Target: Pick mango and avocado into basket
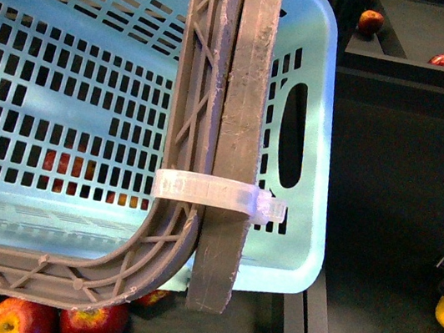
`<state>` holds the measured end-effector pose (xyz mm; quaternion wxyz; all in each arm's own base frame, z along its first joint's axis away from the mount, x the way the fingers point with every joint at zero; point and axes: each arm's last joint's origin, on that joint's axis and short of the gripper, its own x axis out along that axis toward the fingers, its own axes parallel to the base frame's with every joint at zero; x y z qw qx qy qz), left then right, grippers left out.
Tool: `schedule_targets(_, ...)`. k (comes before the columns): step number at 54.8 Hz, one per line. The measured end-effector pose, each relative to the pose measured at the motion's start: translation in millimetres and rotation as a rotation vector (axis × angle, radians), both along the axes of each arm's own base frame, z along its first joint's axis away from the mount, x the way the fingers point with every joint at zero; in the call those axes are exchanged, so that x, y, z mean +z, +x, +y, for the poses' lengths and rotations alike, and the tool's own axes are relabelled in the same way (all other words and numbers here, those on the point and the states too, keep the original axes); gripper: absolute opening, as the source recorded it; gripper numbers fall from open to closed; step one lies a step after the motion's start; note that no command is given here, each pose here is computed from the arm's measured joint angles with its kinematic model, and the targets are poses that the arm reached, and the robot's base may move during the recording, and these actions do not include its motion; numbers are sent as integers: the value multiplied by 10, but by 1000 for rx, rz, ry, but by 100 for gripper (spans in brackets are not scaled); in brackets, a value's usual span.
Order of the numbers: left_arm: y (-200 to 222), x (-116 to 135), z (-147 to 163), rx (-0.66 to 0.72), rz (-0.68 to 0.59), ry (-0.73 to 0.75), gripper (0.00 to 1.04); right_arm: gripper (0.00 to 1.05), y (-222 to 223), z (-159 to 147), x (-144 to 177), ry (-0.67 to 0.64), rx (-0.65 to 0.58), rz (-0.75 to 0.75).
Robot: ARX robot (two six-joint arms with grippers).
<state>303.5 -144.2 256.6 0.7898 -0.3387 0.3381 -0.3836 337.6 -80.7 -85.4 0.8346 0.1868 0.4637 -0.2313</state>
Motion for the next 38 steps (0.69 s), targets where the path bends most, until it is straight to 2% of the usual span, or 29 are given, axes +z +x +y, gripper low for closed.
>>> schedule_targets(23, 0, -1, 0, 0, 0, 0, 7, 58, -51, -18, 189, -1, -1, -34)
schedule_targets(27, 0, -1, 0, 0, 0, 0, 7, 58, -13, -45, 292, 3, -1, -63)
schedule_targets(38, 0, -1, 0, 0, 0, 0, 7, 58, 185, -135, 895, 21, 25, -228)
